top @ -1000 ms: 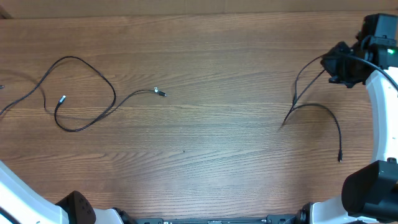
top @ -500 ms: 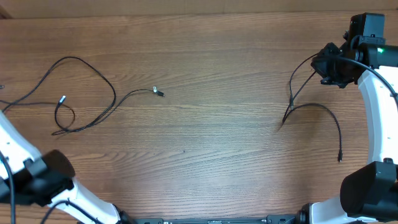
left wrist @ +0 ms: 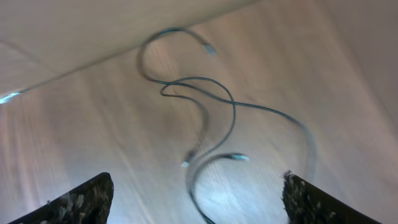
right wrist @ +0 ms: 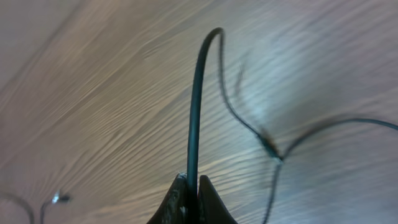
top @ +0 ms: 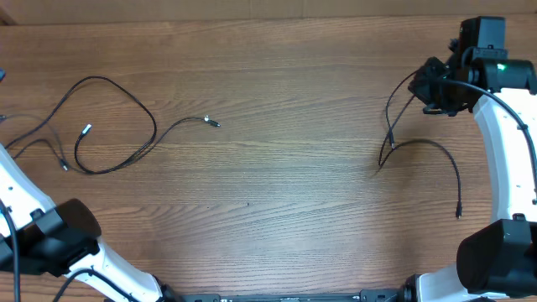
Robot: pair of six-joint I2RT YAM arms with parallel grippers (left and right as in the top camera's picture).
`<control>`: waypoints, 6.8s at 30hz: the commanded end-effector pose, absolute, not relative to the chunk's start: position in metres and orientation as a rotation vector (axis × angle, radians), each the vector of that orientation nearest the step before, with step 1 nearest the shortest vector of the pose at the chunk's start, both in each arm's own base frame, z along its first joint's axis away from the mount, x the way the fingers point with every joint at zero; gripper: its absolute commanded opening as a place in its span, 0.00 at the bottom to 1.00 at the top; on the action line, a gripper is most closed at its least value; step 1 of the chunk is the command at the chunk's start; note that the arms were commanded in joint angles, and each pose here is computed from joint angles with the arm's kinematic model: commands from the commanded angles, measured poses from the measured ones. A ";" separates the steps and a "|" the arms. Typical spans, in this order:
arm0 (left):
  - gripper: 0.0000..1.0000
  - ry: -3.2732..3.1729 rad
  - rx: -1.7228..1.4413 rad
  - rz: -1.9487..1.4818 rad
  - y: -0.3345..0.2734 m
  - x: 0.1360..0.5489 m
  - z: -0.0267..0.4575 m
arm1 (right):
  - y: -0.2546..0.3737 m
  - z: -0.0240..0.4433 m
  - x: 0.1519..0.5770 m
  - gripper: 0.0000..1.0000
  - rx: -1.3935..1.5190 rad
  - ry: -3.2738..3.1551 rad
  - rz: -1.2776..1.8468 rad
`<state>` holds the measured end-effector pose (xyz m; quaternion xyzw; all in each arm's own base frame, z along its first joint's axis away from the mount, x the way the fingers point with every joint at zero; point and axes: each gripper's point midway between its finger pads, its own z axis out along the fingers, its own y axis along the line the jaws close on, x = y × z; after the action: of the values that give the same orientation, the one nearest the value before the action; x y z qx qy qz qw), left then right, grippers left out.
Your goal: Untangle cables
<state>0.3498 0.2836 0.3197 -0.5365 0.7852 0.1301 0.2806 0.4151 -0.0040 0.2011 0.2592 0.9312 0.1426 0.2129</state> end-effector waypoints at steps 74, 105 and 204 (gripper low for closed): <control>0.63 1.987 1.161 -1.415 -0.301 0.373 0.332 | 0.152 0.369 0.462 0.04 0.604 2.161 1.310; 0.04 2.149 0.976 -1.160 -0.313 0.415 0.316 | 0.156 0.360 0.453 0.43 0.517 2.217 1.287; 1.00 2.089 -0.348 -0.133 0.004 0.198 0.461 | 0.079 0.301 0.368 1.00 0.291 2.561 0.482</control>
<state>0.2028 -0.0064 0.4725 -0.1164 0.8633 -0.0753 0.4853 0.3683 0.0801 0.2916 0.1117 0.9475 0.1770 0.2419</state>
